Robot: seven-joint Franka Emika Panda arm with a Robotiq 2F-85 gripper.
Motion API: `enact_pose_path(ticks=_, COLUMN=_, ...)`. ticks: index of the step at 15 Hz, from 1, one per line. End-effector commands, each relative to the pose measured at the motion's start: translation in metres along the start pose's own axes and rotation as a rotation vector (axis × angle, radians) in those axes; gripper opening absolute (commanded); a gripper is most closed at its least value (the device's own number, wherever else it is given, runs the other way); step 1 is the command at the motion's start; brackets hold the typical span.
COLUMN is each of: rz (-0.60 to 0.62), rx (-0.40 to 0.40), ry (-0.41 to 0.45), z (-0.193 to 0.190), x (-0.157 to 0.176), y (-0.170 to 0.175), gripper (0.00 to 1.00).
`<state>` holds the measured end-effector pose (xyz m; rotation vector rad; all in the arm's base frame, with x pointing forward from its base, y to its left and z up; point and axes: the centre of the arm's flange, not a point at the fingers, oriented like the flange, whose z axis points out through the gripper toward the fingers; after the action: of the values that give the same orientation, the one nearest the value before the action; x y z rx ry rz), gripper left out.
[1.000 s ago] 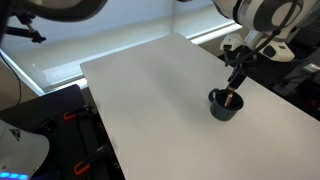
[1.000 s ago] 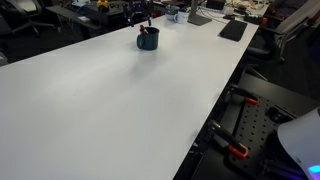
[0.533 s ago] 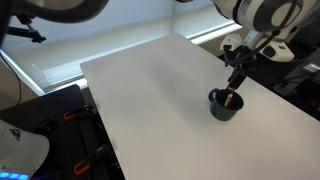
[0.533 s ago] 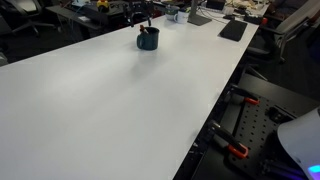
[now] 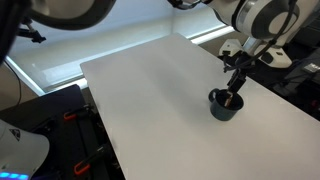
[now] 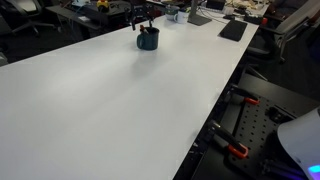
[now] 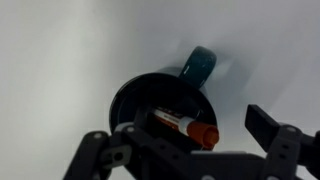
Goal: Remove the marker from the mug
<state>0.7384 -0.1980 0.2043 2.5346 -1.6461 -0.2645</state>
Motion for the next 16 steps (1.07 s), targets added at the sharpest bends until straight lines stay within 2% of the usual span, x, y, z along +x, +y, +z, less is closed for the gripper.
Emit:
enact_pose_path(ticks=1, rz=0.040, rx=0.008, ry=0.035, z=-0.005, x=0.014, y=-0.005, gripper=1.00)
enact_pose_path(ticks=9, rz=0.022, rx=0.000, ry=0.019, z=0.000, x=0.013, y=0.008, gripper=1.00)
enact_pose_path(ticks=10, rz=0.022, rx=0.000, ry=0.018, z=0.000, x=0.013, y=0.007, gripper=0.75)
enact_pose_path(ticks=11, rz=0.022, rx=0.000, ry=0.018, z=0.000, x=0.013, y=0.007, gripper=0.74)
enact_pose_path(ticks=12, rz=0.022, rx=-0.001, ry=0.018, z=0.001, x=0.013, y=0.007, gripper=0.68)
enact_pose_path(ticks=16, rz=0.022, rx=-0.002, ry=0.019, z=0.003, x=0.012, y=0.007, gripper=0.36)
